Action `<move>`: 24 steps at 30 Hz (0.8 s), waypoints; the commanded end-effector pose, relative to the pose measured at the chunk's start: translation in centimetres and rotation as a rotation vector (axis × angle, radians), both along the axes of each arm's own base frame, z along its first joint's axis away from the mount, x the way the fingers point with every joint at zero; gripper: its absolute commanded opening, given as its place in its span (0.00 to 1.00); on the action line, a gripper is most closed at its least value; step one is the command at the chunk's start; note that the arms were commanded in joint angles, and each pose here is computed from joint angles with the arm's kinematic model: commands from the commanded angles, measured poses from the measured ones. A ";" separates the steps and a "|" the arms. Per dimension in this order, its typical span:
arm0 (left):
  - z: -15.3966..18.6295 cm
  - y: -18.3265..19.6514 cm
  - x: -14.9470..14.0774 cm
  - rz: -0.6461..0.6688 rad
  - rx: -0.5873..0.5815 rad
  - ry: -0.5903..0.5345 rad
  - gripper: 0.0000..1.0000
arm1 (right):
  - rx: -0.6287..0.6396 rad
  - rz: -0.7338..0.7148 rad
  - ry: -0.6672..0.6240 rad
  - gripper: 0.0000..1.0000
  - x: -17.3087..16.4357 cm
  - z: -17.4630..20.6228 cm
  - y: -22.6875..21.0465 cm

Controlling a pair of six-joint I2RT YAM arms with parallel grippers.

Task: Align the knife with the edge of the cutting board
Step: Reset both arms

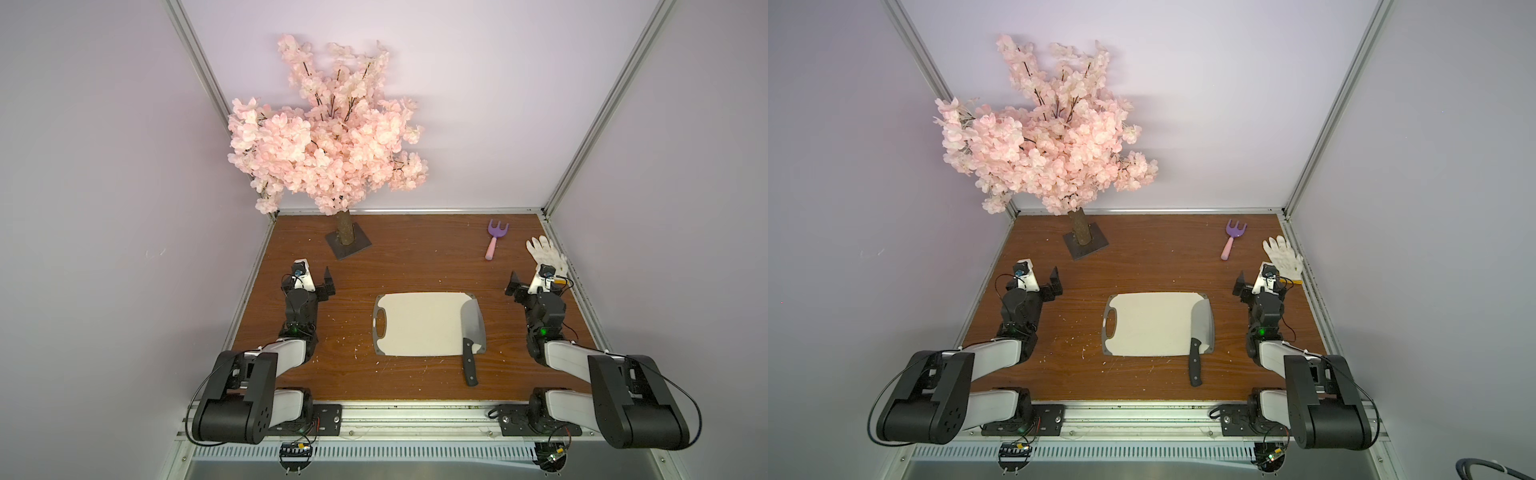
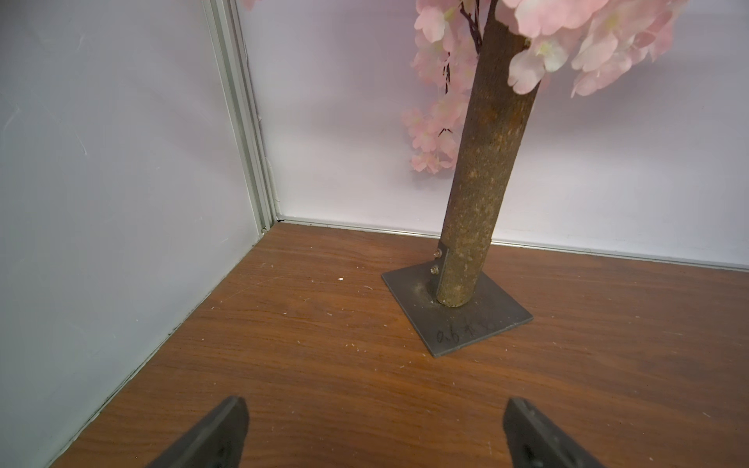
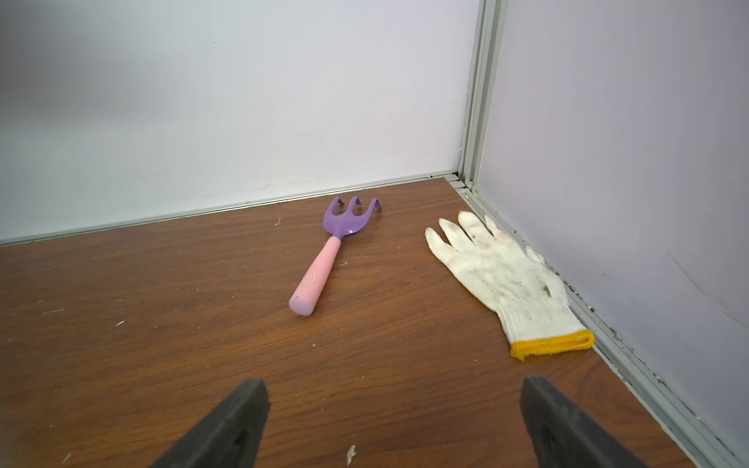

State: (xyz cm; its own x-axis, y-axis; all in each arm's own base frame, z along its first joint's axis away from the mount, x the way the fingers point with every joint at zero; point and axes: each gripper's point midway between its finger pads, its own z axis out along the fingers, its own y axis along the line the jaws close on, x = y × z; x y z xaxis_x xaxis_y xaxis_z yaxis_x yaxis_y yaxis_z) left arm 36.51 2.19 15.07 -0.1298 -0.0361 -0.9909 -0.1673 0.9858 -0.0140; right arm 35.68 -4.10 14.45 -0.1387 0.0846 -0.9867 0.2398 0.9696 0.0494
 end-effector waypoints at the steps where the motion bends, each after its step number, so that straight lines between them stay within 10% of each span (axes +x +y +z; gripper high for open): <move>1: 0.0 0.0 0.4 -0.019 -0.001 -0.014 0.99 | -0.010 0.024 -0.067 0.99 0.2 1.4 0.3; 24: -3.1 -0.8 1.0 -0.064 0.009 0.017 0.99 | -0.093 0.096 -0.019 0.99 1.3 -1.9 2.8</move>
State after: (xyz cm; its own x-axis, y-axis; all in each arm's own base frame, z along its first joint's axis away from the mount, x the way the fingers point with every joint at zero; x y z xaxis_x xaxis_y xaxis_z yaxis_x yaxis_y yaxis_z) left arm 37.02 0.83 10.98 -0.1815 -0.0188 -0.9832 -0.0867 0.9962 -0.0030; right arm 36.74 -1.03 11.39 -0.1578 -0.0080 -0.9874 0.1317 0.9909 -0.0290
